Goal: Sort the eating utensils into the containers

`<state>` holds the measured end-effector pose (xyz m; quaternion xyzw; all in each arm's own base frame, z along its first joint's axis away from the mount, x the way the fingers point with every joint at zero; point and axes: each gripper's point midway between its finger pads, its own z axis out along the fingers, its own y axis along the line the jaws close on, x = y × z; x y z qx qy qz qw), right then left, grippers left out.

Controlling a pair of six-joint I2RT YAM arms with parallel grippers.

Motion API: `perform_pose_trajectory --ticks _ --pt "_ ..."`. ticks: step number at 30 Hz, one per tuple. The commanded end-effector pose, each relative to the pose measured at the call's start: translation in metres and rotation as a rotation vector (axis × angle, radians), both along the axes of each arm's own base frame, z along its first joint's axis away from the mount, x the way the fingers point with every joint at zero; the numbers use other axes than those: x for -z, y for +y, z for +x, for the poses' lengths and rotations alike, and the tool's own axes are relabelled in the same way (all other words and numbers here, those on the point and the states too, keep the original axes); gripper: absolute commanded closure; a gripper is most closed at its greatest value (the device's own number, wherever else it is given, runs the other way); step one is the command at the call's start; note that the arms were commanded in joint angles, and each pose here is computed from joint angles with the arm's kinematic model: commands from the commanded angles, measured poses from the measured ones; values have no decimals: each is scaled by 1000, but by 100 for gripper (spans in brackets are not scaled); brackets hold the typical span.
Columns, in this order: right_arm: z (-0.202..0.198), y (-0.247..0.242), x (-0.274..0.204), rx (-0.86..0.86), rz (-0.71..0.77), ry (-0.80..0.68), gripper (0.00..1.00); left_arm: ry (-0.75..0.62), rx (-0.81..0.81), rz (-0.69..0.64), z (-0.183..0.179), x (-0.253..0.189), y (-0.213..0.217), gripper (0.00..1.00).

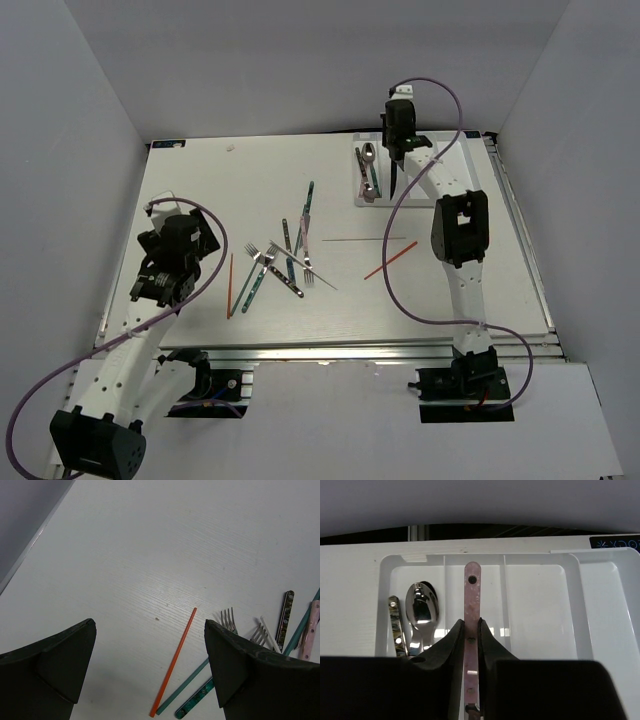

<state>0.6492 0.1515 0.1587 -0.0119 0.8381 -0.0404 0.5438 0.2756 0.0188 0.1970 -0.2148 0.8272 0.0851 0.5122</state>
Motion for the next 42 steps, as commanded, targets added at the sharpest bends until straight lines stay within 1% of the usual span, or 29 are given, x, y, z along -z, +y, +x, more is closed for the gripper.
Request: perform_pose_trajectory --ticks 1,4,10,18,19,21,25,28,29,30,31,34,36,37,38,39,41,42 --pt "25 -5 -58 -18 17 -182 100 15 17 3 1 5 -3 2" --pt "34 -10 -50 -37 17 -190 100 18 17 4 1 6 -3 2" --pt "34 -8 -19 -71 -12 -137 100 23 17 7 2 6 -3 2" --pt "30 -6 -39 -71 74 -179 100 24 13 7 1 6 -2 2" --pt "31 -7 -38 -68 72 -176 95 22 15 7 1 6 -3 2" --pt "31 -8 -30 -58 62 -158 91 18 11 8 0 5 -1 2" --pt "29 -13 -15 -39 44 -125 80 5 10 4 0 2 -1 2" --pt "26 -15 -16 -31 46 -123 61 11 15 4 0 4 -2 2" --pt "25 -14 -18 -32 47 -125 47 9 15 3 0 3 -2 2" --pt "24 -12 -24 -34 52 -132 41 10 13 4 0 3 -2 2" --pt "23 -11 -28 -38 53 -136 31 9 13 4 0 3 -2 2" --pt "20 -2 -47 -55 49 -165 23 7 10 4 -1 3 -1 2" --pt "10 9 -57 -70 41 -151 20 5 9 5 0 2 -1 2" --pt "7 13 -61 -72 37 -150 11 6 9 5 0 2 -1 2" --pt "-1 15 -67 -57 23 -143 11 7 12 5 0 2 -2 2" --pt "-10 32 -69 -70 16 -136 11 7 11 5 0 2 -1 2" --pt "-28 41 -67 -40 1 -105 11 7 11 5 0 2 -1 2" --pt "-40 64 -65 -68 5 -88 11 7 10 6 0 2 -1 2"
